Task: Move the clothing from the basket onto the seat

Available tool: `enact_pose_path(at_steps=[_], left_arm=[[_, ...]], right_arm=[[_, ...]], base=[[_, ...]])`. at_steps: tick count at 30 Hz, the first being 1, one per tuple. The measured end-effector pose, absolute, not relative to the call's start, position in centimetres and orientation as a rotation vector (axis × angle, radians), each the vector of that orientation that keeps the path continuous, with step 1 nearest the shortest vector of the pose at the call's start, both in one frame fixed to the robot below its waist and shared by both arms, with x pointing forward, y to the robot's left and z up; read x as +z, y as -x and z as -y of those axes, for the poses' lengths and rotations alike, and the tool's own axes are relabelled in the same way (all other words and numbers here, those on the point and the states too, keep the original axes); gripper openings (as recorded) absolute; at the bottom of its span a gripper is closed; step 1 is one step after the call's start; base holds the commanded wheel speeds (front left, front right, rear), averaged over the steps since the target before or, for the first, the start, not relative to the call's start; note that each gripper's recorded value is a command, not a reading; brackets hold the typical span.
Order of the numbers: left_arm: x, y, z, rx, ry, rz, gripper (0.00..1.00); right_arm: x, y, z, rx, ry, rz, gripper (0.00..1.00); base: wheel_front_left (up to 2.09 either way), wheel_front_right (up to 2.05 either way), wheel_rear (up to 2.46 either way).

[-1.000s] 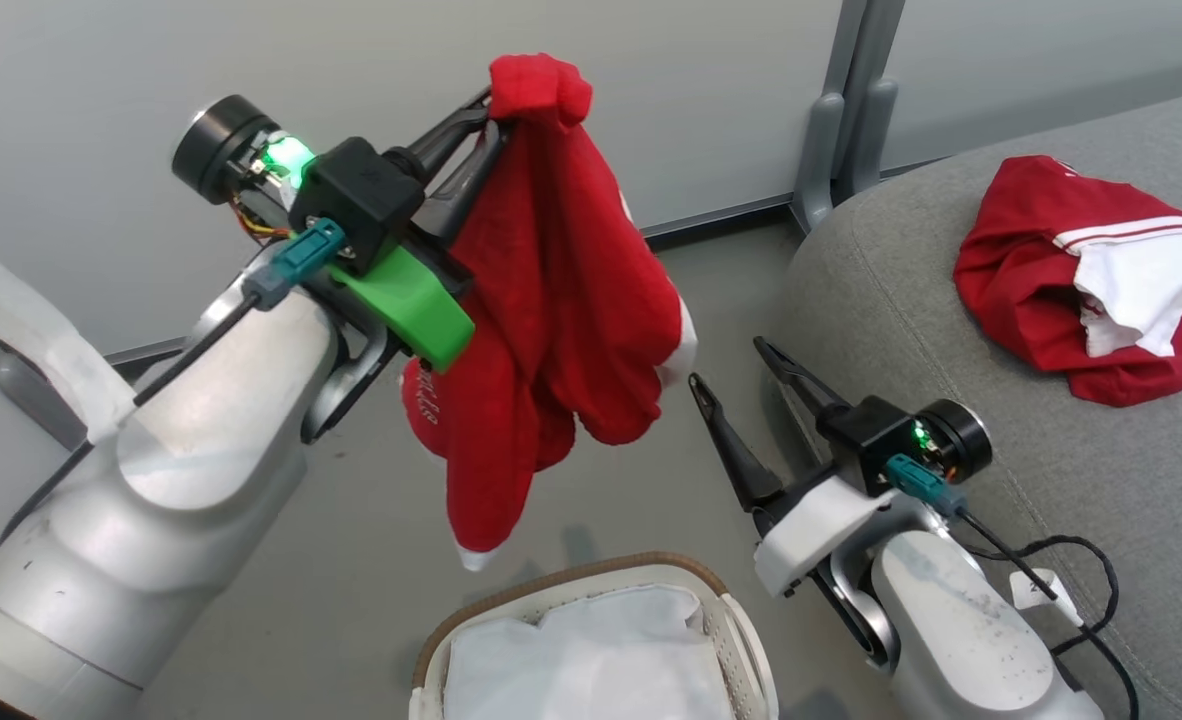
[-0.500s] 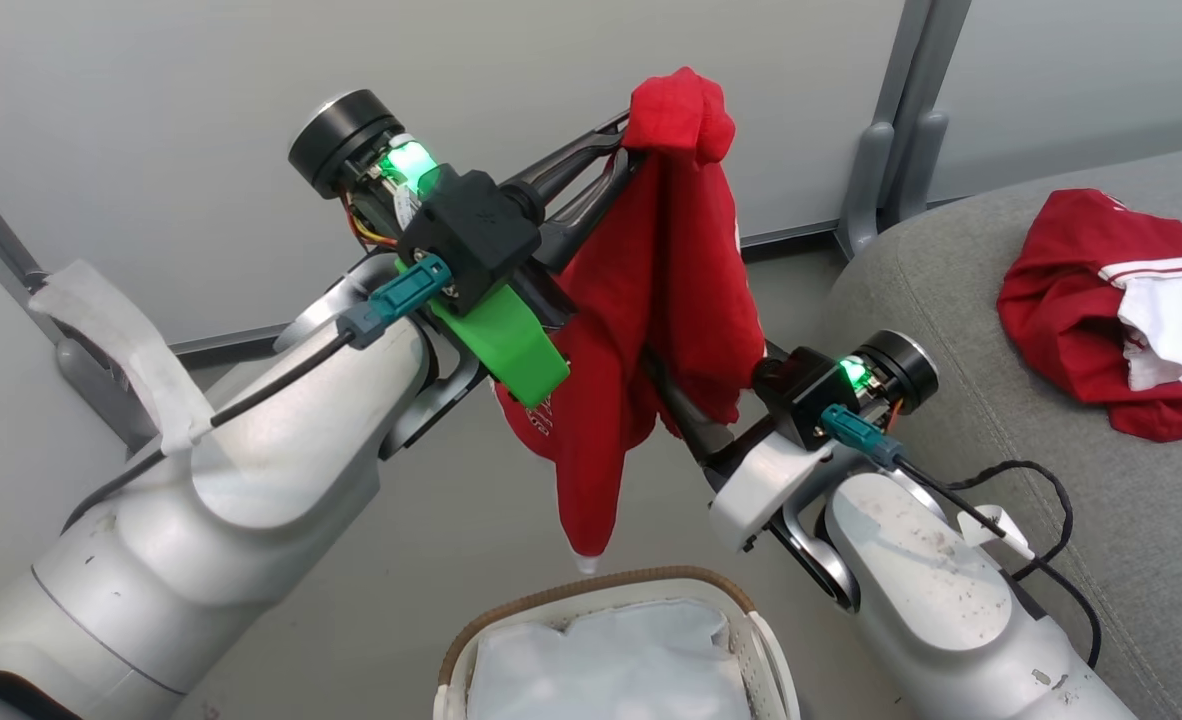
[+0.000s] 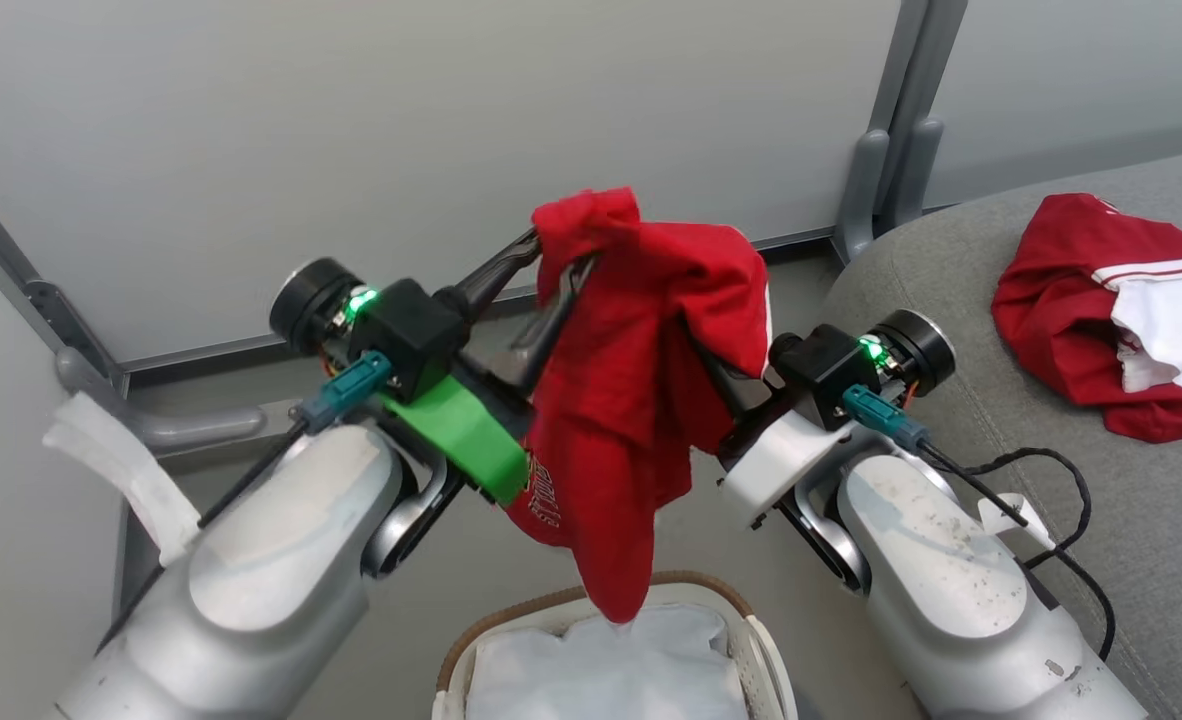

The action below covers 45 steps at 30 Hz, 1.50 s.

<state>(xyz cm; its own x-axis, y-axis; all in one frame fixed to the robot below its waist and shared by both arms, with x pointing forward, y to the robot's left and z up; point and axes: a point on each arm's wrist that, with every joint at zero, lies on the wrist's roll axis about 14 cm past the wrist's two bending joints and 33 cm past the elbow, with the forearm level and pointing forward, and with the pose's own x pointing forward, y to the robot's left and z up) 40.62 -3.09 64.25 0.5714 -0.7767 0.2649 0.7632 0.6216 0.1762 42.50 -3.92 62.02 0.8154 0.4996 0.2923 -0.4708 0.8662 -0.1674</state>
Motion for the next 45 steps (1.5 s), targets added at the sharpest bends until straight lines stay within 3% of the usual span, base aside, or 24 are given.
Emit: enact_pose_path(at_steps=[10, 25, 36, 45], left_arm=[[56.0, -40.2, -0.2, -0.737, 0.083, 0.116, 1.0], [50.5, -37.8, -1.9, -0.622, 0.15, -0.002, 1.0], [50.1, -37.1, 1.7, -0.706, 0.167, -0.01, 1.0], [50.4, -36.4, 8.5, -0.909, 0.18, -0.007, 1.0]], right_arm=[[61.9, -42.9, 7.1, 0.418, 0.071, 0.335, 0.0], [59.6, -42.8, 10.3, 0.317, 0.051, 0.283, 0.0], [59.6, -42.1, 13.3, 0.242, 0.071, 0.278, 0.0], [59.3, -40.4, 20.3, 0.054, 0.116, 0.256, 0.0]], base=[[0.0, 0.0, 0.0], [0.0, 0.0, 0.0], [0.0, 0.0, 0.0], [0.0, 0.0, 0.0]])
